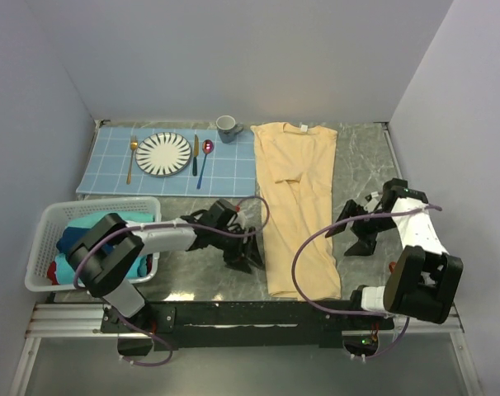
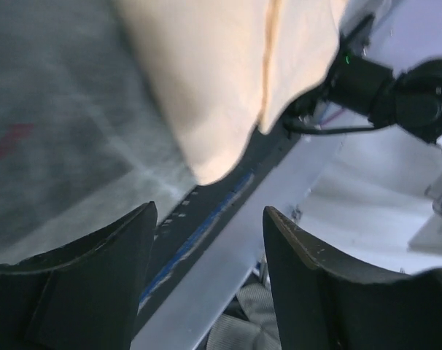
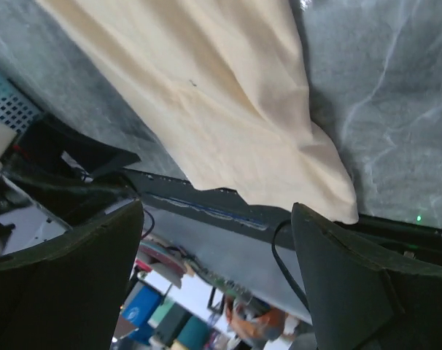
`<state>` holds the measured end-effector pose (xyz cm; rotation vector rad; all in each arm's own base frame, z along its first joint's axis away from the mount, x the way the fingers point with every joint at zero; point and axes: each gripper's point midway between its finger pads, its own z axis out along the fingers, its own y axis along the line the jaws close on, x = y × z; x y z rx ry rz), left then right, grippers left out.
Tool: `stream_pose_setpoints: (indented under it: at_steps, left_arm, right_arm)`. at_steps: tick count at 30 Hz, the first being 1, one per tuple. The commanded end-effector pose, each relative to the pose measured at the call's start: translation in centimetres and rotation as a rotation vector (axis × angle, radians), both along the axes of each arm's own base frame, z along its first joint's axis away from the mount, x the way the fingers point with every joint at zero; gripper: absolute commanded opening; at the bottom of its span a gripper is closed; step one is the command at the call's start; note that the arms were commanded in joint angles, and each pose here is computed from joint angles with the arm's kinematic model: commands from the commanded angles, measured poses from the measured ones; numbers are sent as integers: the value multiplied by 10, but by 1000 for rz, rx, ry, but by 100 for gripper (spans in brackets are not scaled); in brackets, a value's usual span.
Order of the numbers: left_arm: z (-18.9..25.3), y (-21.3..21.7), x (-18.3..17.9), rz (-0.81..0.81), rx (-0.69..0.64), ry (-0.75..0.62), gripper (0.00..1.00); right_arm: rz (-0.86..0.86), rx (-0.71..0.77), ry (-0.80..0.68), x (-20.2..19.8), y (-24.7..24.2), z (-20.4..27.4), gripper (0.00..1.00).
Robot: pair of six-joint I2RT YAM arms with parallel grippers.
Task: Roll the t-shirts
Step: Roll the T-shirt to the center of the board.
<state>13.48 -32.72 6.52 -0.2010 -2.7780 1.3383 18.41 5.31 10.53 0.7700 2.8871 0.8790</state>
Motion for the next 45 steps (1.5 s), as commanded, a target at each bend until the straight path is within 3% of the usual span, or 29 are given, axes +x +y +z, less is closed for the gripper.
stream_pose_setpoints:
  at_steps: [1,6,10,17,20,21,22,25,30,32,38,45]
  left_arm:
    - [19,-43,-30,-87,-119,53,66]
    - [-8,-47,-40,-73,-31,108,66]
    - [-23,-50,-56,-62,51,169,67]
    - [-51,-51,-47,14,194,212,68]
    - [-60,-46,-53,36,225,252,55]
    - [-64,-42,-56,40,232,259,42]
    - [-65,-39,-56,48,251,263,37]
    - [-54,-37,-54,33,228,239,23]
    - [-30,-37,-38,-27,82,154,1]
    - [-19,-36,-28,-88,12,74,1]
    - [-22,4,-22,-106,35,118,1]
    - [-4,-3,-18,-129,-95,122,1]
  right_arm:
    - [-10,-172,170,-14,-9,-12,90]
    - [-30,-147,302,-22,-8,-36,84]
    - [-46,-136,318,-19,-14,-35,84]
    - [-65,-103,350,-24,-12,-39,79]
    - [-69,-78,357,-25,-8,-41,78]
    - [-73,-73,352,-24,-8,-41,78]
    - [-72,-72,350,-24,-8,-41,78]
    - [-74,-64,339,-26,-6,-39,77]
    - [1,-36,319,-42,19,-25,76]
    - [73,-17,346,-55,35,-20,79]
    - [94,51,398,-75,53,-29,75]
    - [158,126,416,-106,81,-33,70]
